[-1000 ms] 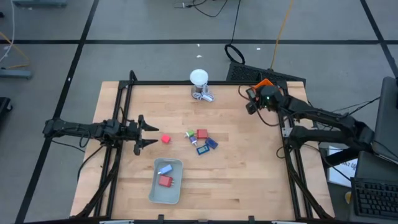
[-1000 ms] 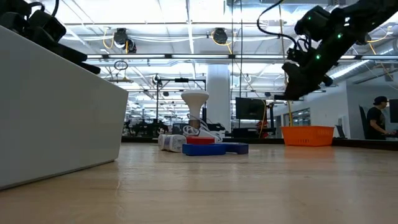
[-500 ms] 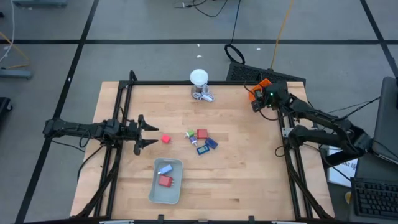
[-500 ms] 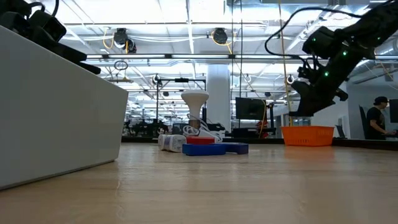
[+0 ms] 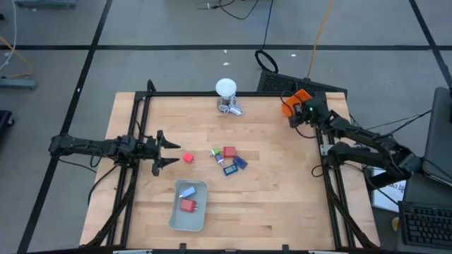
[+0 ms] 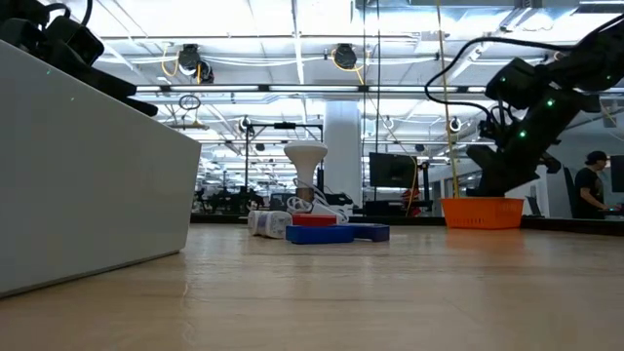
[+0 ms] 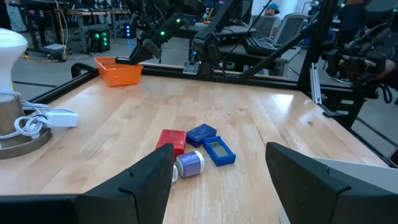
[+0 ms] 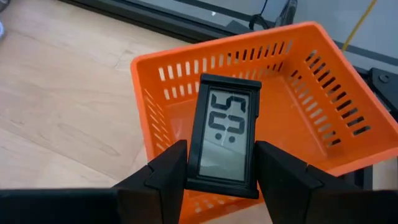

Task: Pick & Place Office items
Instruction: Put the black digital clock into the orange bin, then put the top blue digital clock into the orange bin

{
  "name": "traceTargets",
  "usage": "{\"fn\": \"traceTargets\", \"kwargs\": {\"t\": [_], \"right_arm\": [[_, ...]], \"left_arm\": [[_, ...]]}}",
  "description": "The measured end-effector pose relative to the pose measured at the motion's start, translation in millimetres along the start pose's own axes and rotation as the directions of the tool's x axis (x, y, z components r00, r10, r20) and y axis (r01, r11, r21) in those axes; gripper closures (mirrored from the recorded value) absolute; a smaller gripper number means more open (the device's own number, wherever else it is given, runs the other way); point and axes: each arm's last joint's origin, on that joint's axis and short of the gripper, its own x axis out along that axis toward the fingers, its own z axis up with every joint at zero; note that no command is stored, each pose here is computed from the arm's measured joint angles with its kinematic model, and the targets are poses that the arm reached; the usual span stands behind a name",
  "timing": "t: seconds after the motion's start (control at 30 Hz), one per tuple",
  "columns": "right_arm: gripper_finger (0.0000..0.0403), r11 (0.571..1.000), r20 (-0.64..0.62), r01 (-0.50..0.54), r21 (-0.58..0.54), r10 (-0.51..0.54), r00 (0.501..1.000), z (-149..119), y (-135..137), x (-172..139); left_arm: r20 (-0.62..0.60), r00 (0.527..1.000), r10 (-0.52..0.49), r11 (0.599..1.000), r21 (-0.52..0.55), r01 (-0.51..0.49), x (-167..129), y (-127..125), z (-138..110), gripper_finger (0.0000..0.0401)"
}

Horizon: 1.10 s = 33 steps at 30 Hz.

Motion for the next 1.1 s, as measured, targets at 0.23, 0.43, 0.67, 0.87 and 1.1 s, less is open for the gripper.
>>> {"fn": "traceTargets", "kwargs": {"t": [0.23, 0.43, 0.67, 0.87, 1.1], "right_arm": [[0.0238, 1.0, 0.022, -0.004, 0.005, 0.004, 1.0, -3.3, -0.2, 2.0], [0.0235, 1.0, 0.038, -0.006, 0.008, 0.006, 0.999, -1.9, 0.0, 2.0], [0.0203, 1.0, 0.057, -0.009, 0.018, 0.008, 0.998, 0.0, 0.2, 1.9], [0.0185, 1.0, 0.056, -0.009, 0.019, 0.008, 0.998, -0.1, 0.2, 1.9], [0.0185, 0.998, 0.097, -0.065, 0.014, 0.064, 0.993, 3.9, 4.8, 0.9]], "left_arm": [[0.0, 1.0, 0.0, 1.0, 0.0, 0.0, 0.0, 0.0, 0.0, 0.0148], [0.0, 1.0, 0.0, 1.0, 0.0, 0.0, 0.0, 0.0, 0.0, 0.0134], [0.0, 1.0, 0.0, 1.0, 0.0, 0.0, 0.0, 0.0, 0.0, 0.0134], [0.0, 1.0, 0.0, 1.0, 0.0, 0.0, 0.0, 0.0, 0.0, 0.0147], [0.0, 1.0, 0.0, 1.0, 0.0, 0.0, 0.0, 0.0, 0.0, 0.0151]]}}
